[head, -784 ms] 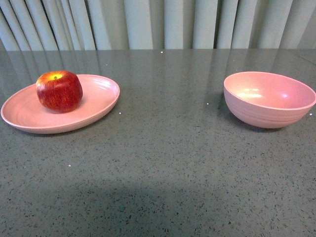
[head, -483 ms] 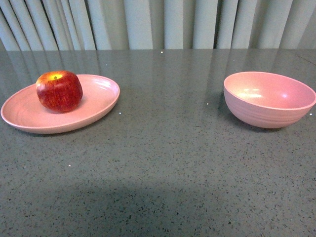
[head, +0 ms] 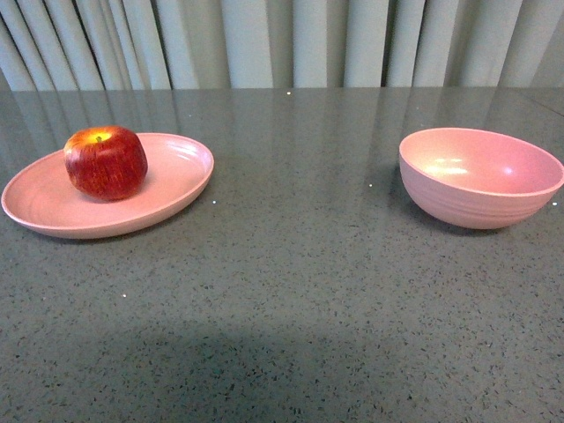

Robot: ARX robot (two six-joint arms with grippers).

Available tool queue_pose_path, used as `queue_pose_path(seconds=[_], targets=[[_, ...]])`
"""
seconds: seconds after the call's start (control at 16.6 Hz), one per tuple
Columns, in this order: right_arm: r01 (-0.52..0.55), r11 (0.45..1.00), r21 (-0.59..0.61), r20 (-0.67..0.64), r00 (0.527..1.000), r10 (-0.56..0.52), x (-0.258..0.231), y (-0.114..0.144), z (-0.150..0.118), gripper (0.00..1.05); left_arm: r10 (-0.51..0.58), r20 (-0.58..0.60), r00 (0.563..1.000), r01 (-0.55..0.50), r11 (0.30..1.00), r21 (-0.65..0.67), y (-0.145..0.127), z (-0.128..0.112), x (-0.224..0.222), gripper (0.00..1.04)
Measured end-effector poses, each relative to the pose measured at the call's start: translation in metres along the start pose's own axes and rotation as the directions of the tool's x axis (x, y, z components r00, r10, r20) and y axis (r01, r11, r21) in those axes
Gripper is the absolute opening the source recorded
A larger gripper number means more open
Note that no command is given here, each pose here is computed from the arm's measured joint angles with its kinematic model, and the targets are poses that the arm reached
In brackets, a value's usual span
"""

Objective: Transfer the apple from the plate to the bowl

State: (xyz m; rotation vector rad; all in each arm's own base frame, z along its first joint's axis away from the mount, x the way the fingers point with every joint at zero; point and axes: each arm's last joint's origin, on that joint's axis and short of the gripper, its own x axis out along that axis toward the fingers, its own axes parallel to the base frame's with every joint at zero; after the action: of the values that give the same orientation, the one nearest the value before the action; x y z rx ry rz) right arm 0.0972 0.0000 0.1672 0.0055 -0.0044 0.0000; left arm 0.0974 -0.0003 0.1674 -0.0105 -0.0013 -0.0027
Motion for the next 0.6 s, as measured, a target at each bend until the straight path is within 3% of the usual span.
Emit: queue_pose_path(seconds=[0.6], targets=[[0.0,1.0,0.0,0.0,1.0,0.0,0.0,0.0,0.0,0.98,0.0,0.0,1.0,0.0,1.0,0.0,0.0,0.0,0.0,0.98]])
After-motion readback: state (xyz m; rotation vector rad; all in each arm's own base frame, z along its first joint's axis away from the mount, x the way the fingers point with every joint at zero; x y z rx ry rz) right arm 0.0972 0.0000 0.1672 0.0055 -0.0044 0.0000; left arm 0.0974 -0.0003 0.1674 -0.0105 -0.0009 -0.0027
